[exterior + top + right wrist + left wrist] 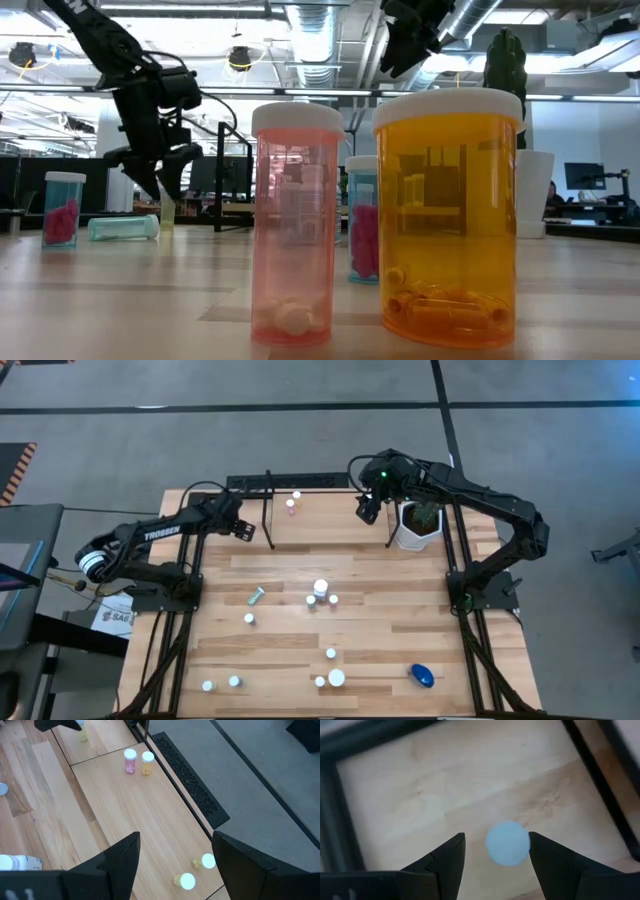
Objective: Pick and place medicine bottles onto shelf by color
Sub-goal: Put the yellow pill bottle on the shelf
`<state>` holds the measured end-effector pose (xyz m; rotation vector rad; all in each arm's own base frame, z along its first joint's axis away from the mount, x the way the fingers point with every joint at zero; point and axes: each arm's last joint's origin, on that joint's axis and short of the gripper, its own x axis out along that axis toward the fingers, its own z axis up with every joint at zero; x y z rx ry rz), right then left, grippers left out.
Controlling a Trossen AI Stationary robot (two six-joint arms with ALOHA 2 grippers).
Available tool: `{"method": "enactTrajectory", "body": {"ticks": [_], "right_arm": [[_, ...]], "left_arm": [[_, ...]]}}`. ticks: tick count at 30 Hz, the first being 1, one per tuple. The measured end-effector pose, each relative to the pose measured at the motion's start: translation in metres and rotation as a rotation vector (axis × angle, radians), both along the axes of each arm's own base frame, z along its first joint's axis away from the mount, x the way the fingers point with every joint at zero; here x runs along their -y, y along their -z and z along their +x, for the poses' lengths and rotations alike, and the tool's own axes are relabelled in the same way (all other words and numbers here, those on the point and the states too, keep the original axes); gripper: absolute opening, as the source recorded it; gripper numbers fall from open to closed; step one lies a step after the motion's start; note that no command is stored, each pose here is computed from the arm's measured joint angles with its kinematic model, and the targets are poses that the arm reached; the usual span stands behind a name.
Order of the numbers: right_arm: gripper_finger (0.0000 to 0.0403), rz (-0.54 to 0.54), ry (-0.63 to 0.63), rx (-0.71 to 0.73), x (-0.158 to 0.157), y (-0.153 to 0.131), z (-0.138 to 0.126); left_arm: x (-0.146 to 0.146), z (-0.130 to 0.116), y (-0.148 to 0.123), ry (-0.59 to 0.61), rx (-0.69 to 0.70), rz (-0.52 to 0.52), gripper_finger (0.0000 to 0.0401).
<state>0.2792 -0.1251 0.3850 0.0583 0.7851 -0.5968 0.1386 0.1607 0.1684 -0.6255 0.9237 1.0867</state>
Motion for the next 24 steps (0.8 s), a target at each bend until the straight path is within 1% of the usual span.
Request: {"method": "enactTrajectory", "body": {"ticks": [3, 7, 10, 24], "right_arm": [[0.027, 0.0, 0.0, 0.0, 0.0001, 0.0, -0.0001], [0.027, 0.0, 0.0, 0.0, 0.0, 0.0, 0.0], [0.027, 0.0, 0.0, 0.0, 0.0001, 0.0, -0.0001], [0.027, 0.0, 0.0, 0.0, 0.0001, 0.0, -0.0001]], "left_arm": [[0.0012, -0.0009, 0.0055, -0.007, 0.017, 0.006, 0.0203], [-0.0005, 0.0004, 0.0048, -0.004, 0.027, 0.033, 0.0202], [-0.0018, 0.0016, 0.0037, 0.0, 0.04, 0.05, 0.0193], [-0.0012, 0.0027, 0.0036, -0.016, 0.09, 0.019, 0.0105]]}}
